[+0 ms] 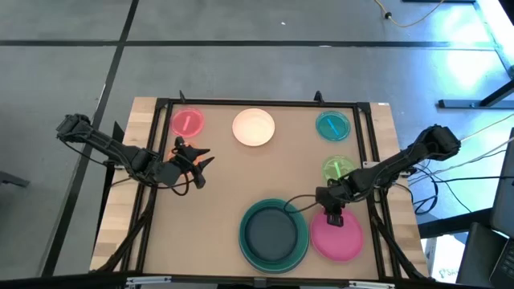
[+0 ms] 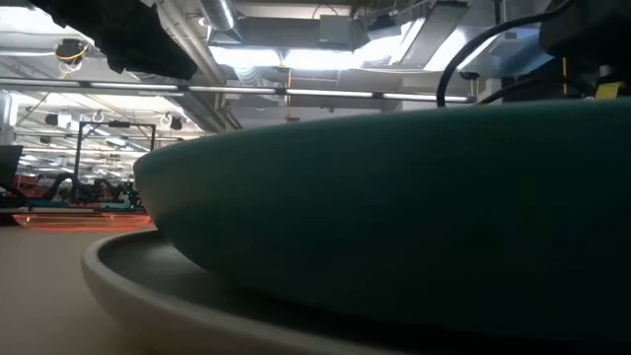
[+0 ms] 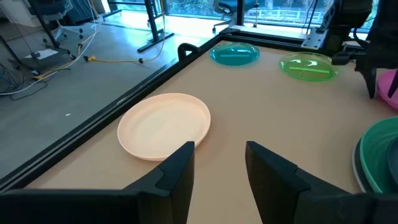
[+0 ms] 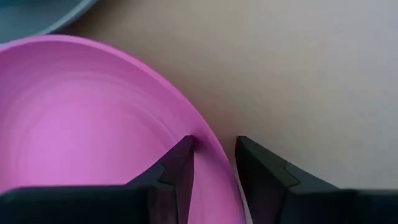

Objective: Stack plastic plates
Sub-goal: Stack the pink plate on top of the dark blue plate

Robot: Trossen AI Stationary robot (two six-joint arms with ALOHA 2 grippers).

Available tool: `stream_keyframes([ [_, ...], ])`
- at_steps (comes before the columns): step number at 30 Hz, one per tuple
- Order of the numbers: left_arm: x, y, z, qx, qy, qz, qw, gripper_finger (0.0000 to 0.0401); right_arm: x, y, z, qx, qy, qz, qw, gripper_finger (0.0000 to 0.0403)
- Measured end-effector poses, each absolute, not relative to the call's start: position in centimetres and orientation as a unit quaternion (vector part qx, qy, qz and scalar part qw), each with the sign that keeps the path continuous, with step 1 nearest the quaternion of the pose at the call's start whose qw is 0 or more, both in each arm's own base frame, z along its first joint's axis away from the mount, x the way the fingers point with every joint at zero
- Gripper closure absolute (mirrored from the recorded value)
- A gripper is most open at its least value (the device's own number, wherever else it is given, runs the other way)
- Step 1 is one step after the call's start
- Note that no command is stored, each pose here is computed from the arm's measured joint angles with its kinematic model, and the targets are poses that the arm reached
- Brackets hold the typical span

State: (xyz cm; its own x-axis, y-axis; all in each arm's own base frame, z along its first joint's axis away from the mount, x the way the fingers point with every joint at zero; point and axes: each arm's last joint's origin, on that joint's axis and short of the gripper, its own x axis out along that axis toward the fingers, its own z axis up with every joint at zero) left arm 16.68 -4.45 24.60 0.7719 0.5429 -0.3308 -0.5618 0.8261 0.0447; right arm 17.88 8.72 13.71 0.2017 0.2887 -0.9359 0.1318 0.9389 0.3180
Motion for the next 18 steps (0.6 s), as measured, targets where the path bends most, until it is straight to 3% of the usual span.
stream_keyframes([
  [7,16.68,-4.45,24.59,-0.028,0.167,0.294,0.941,0.0264,17.99,8.69,13.44,0.154,0.631,0.055,0.758,0.029],
  [16,16.68,-4.44,24.6,-0.028,0.167,0.294,0.941,0.0264,18.09,8.77,13.45,0.13,0.625,0.086,0.765,0.0389],
  [18,16.67,-4.45,24.6,-0.028,0.167,0.294,0.941,0.0264,18.16,8.81,13.51,0.121,0.622,0.096,0.768,0.0396],
])
